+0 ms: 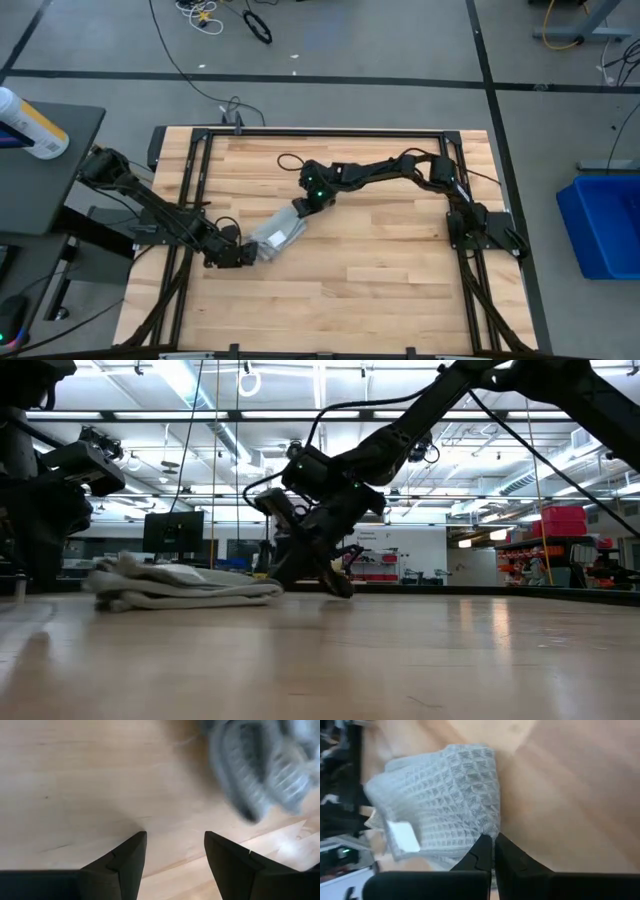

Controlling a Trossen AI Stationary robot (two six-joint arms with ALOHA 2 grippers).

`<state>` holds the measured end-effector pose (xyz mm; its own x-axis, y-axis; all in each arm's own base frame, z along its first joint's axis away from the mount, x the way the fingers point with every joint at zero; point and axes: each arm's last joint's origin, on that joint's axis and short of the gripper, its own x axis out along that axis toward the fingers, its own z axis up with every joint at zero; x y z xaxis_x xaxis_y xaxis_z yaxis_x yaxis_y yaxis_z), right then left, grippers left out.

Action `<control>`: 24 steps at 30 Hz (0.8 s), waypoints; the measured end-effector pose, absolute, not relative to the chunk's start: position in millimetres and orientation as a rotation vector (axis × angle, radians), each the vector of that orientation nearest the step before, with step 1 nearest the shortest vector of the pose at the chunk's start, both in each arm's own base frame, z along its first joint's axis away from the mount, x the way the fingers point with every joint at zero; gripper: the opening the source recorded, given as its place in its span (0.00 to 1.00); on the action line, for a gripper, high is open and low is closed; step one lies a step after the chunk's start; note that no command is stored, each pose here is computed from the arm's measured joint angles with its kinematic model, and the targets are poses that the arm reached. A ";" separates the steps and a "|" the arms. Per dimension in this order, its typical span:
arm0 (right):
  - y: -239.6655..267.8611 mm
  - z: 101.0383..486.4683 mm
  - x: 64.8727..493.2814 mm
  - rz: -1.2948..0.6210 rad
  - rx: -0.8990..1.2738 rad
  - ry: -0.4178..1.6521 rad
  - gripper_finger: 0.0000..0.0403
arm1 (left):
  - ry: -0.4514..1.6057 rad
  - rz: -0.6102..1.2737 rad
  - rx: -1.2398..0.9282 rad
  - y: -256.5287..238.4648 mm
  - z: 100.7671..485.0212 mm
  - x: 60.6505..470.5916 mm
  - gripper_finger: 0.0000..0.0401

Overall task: Fold microfiber towels
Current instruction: Fold the grey towel

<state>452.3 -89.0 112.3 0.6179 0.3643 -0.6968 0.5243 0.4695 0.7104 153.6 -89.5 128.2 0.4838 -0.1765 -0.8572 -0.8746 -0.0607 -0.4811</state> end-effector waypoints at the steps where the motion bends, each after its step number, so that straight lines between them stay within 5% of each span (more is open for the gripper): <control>1: -89.9 115.7 450.8 -0.128 1.108 0.953 0.01 | 0.944 0.739 -1.549 -89.5 128.1 153.5 0.52; 10: -74.5 127.6 455.1 -0.050 1.026 0.930 0.04 | 0.947 0.744 -1.544 -89.1 127.9 153.1 0.52; 19: -95.0 128.2 453.4 -0.022 1.047 0.899 0.53 | 0.946 0.727 -1.545 -89.7 128.6 154.0 0.52; 24: -110.6 123.2 443.9 -0.048 1.058 0.952 0.63 | 0.943 0.720 -1.550 -90.1 129.0 154.5 0.52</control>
